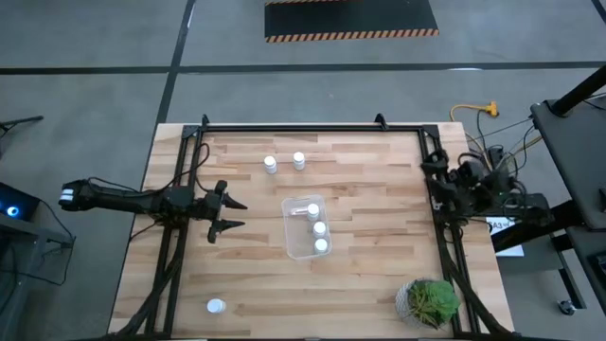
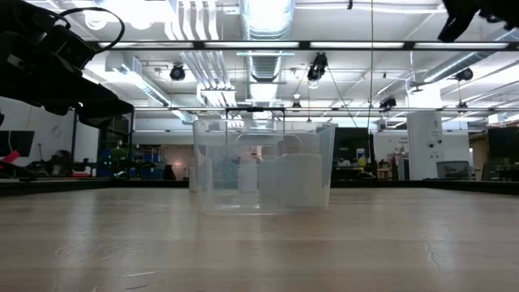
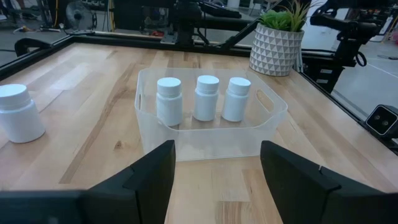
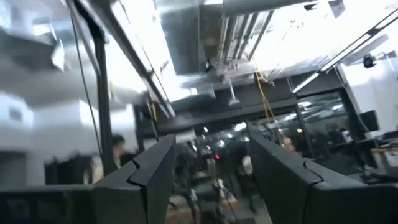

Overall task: Pick and place pill bottles into a basket
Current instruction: Put the white pill bottle into the transparent bin

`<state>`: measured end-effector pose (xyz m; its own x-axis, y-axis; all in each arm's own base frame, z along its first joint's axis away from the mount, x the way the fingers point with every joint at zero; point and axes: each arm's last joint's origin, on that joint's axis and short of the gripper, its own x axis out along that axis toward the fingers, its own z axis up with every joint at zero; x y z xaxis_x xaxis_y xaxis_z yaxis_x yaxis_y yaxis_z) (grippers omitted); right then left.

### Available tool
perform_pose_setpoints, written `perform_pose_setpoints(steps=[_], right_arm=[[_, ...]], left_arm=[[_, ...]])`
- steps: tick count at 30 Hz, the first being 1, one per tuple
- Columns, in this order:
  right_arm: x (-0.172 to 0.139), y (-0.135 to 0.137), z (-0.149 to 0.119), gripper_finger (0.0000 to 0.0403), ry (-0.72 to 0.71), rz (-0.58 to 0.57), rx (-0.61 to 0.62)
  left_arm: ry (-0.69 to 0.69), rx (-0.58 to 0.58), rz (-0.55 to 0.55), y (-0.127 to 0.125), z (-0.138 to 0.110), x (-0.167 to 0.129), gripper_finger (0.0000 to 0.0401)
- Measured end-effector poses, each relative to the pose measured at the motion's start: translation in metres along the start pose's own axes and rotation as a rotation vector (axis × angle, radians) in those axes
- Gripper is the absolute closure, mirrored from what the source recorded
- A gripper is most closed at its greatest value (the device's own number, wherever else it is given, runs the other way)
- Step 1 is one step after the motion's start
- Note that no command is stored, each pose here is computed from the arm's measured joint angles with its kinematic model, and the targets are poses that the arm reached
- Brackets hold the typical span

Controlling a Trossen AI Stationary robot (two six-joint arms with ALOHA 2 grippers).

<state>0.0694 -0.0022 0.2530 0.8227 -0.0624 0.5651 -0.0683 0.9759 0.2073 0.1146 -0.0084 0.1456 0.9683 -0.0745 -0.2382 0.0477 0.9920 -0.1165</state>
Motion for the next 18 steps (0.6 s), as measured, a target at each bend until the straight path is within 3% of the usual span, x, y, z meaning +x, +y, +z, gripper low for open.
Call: perform_pose_setpoints(steps=[8, 11, 18], right_arm=[[-0.009, -0.013, -0.052, 0.0209, 0.188, -0.076, -0.030], [-0.011, -0.016, -0.061, 0.0209, 0.287, -0.113, -0.034], [-0.014, -0.017, -0.068, 0.0209, 0.370, -0.124, -0.105]], left_arm=[[0.001, 0.000, 0.000, 0.000, 0.000, 0.000, 0.0182], [0.002, 0.000, 0.000, 0.000, 0.000, 0.000, 0.0182], [0.000, 0.000, 0.000, 0.000, 0.000, 0.000, 0.0182]])
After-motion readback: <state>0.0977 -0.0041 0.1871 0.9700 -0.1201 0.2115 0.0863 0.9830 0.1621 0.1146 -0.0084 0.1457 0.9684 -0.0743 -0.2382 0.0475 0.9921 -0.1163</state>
